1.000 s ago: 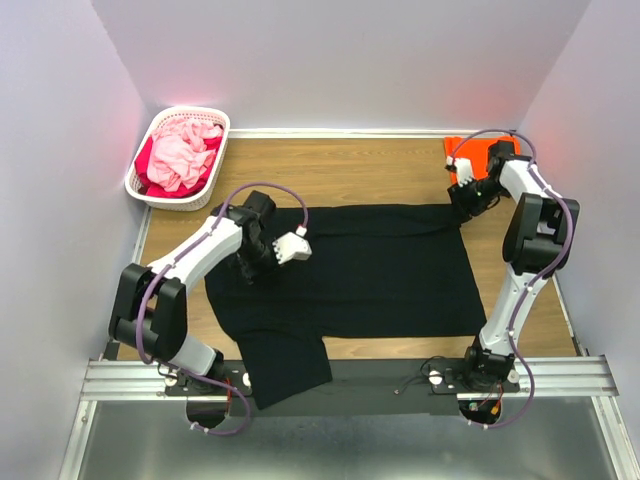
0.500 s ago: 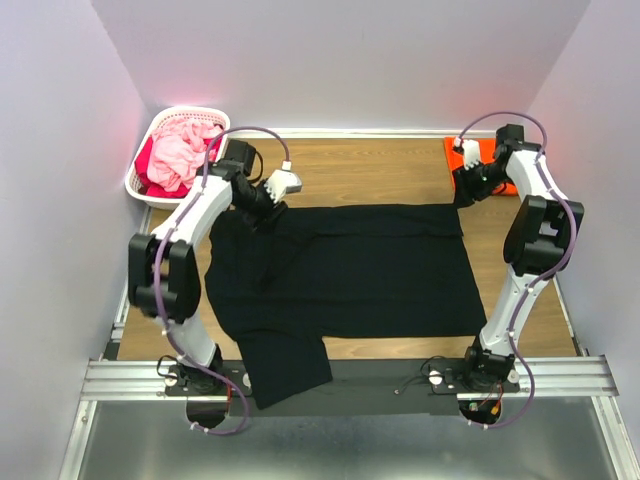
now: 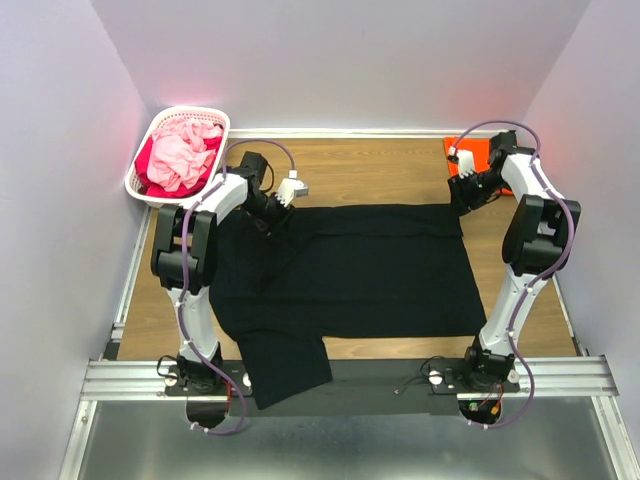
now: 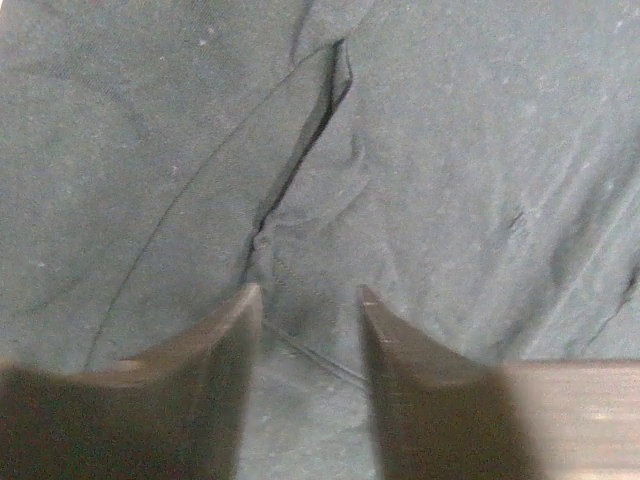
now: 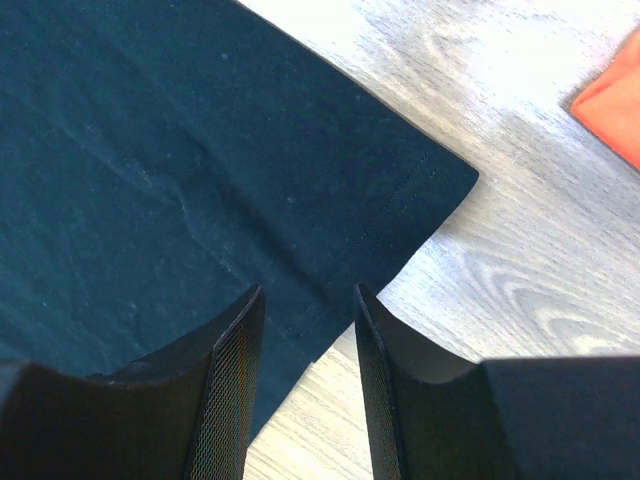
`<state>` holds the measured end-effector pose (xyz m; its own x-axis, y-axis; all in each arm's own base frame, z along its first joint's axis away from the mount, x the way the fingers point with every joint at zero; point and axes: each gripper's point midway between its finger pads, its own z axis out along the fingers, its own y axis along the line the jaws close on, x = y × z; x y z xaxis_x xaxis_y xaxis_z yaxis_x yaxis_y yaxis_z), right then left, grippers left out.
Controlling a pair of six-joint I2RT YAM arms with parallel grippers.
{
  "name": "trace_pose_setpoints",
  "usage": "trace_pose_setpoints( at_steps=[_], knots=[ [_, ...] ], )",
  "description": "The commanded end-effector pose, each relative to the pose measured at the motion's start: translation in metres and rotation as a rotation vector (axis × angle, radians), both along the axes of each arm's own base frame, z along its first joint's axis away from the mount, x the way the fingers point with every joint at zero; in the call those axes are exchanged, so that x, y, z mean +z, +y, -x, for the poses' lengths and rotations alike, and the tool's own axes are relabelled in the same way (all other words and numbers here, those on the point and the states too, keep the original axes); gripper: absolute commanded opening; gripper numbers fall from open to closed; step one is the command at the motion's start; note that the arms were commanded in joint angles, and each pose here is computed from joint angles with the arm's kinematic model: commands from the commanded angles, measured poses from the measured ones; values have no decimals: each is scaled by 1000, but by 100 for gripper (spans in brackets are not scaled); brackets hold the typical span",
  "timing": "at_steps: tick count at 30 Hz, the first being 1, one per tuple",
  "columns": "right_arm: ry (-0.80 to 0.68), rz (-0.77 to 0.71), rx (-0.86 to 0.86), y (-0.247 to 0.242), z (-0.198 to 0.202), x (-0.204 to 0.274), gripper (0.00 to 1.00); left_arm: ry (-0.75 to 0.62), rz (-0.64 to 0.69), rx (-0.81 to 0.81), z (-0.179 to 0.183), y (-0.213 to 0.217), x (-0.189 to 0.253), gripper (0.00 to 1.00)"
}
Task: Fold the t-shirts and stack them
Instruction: Fold the tshirt
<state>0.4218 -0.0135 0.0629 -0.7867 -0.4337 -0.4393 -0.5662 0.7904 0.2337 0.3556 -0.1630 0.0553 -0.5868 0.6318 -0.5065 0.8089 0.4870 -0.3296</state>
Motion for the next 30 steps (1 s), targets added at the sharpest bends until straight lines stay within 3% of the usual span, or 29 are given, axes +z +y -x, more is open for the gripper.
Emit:
trace_pose_setpoints(
  at_steps=[1, 5, 10, 11, 14, 16, 23, 30],
  knots=[
    [7, -8, 9, 3, 4, 5, 48, 12, 44, -33, 6, -15, 2, 25],
    [6, -14, 7, 3, 0, 5, 47, 10, 44, -77, 21, -22, 7, 0],
    [10, -20, 6, 4, 2, 4, 47, -61, 6, -30, 12, -16, 19, 0],
    [10, -19, 7, 5, 2, 4, 47, -80, -3, -13, 8, -12, 22, 12],
    [12, -13, 13, 4, 5, 4, 47, -149, -27, 49, -10, 3, 37, 36],
    [12, -15, 12, 4, 5, 4, 47, -171, -58, 68, -18, 10, 38, 42],
    [16, -17, 6, 4, 4, 3, 50, -105, -114, 71, -22, 17, 3, 52],
    [16, 11, 17, 0, 7, 3, 51, -63, -94, 57, -19, 12, -10, 50]
  ],
)
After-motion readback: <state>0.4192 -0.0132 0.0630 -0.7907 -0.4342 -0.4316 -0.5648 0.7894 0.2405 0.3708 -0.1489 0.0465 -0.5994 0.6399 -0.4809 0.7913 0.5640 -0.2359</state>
